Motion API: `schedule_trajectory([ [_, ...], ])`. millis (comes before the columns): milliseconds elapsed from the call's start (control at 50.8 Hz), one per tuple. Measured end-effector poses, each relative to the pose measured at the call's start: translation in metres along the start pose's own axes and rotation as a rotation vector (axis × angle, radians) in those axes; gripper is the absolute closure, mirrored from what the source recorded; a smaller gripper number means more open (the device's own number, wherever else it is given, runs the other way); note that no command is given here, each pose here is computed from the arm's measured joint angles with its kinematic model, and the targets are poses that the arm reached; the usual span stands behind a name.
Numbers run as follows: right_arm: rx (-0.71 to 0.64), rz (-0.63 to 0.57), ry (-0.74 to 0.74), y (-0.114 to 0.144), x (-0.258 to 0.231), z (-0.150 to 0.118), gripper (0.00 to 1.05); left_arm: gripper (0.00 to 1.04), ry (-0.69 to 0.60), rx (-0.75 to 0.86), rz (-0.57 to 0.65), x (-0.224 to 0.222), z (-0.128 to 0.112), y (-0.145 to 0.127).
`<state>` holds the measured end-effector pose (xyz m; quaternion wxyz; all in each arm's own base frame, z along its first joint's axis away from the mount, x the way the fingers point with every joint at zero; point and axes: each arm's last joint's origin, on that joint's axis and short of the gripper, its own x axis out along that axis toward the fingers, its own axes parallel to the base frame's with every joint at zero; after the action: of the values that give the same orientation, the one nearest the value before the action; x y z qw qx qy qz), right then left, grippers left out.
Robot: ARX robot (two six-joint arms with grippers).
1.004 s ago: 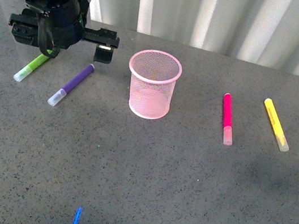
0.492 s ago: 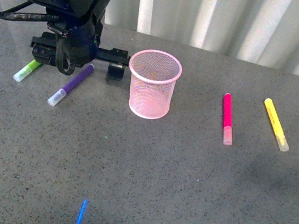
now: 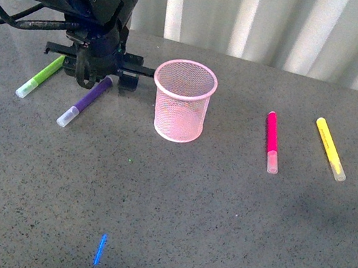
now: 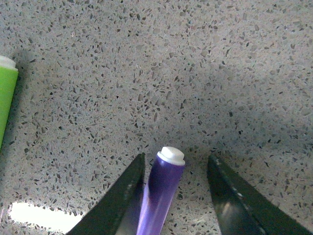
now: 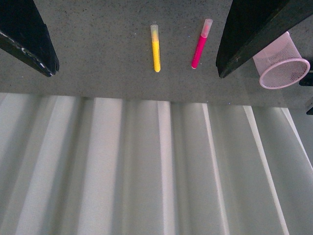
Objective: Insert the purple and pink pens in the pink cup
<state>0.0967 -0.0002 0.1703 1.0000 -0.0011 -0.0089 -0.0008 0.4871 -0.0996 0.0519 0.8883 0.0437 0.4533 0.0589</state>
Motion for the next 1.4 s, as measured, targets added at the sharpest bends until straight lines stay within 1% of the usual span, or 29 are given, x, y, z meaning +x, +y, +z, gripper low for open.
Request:
schedule_trajectory([
  [39, 0.000, 0.000, 0.000, 0.000, 0.000, 0.000, 0.07, 0.69, -0.004, -0.001, 0.000, 0.001, 0.000, 0.000],
  [59, 0.000, 0.000, 0.000, 0.000, 0.000, 0.000, 0.07, 0.70, -0.005, -0.001, 0.000, 0.001, 0.000, 0.000],
  [138, 0.000, 0.000, 0.000, 0.000, 0.000, 0.000, 0.07, 0.86, -0.024, -0.002, 0.008, 0.001, 0.001, -0.001],
  [197, 0.000, 0.000, 0.000, 0.000, 0.000, 0.000, 0.07, 0.92, -0.033, -0.005, 0.008, 0.002, 0.001, 0.000],
  [433, 0.000, 0.000, 0.000, 0.000, 0.000, 0.000, 0.07, 0.93, -0.044, -0.008, 0.012, 0.001, 0.001, 0.002],
  [591, 0.000, 0.000, 0.000, 0.000, 0.000, 0.000, 0.07, 0.93, -0.063, -0.005, 0.019, -0.004, 0.005, 0.009],
  [650, 0.000, 0.000, 0.000, 0.000, 0.000, 0.000, 0.07, 0.93, -0.078, -0.011, 0.026, -0.009, 0.010, 0.015],
  [807, 0.000, 0.000, 0.000, 0.000, 0.000, 0.000, 0.07, 0.93, -0.152, -0.032, 0.055, -0.034, 0.033, 0.037],
  [886, 0.000, 0.000, 0.000, 0.000, 0.000, 0.000, 0.07, 0.93, -0.219, -0.053, 0.056, -0.056, 0.046, 0.048],
  [945, 0.000, 0.000, 0.000, 0.000, 0.000, 0.000, 0.07, 0.93, -0.318, -0.086, 0.051, -0.074, 0.055, 0.053],
  [1102, 0.000, 0.000, 0.000, 0.000, 0.000, 0.000, 0.07, 0.93, -0.526, -0.175, -0.018, -0.111, 0.066, 0.051],
  [1181, 0.000, 0.000, 0.000, 0.000, 0.000, 0.000, 0.07, 0.93, -0.626, -0.219, -0.063, -0.132, 0.069, 0.044],
  [1260, 0.000, 0.000, 0.000, 0.000, 0.000, 0.000, 0.07, 0.93, -0.699, -0.244, -0.109, -0.148, 0.069, 0.034],
  [1398, 0.000, 0.000, 0.000, 0.000, 0.000, 0.000, 0.07, 0.93, -0.820, -0.277, -0.228, -0.172, 0.061, 0.003],
])
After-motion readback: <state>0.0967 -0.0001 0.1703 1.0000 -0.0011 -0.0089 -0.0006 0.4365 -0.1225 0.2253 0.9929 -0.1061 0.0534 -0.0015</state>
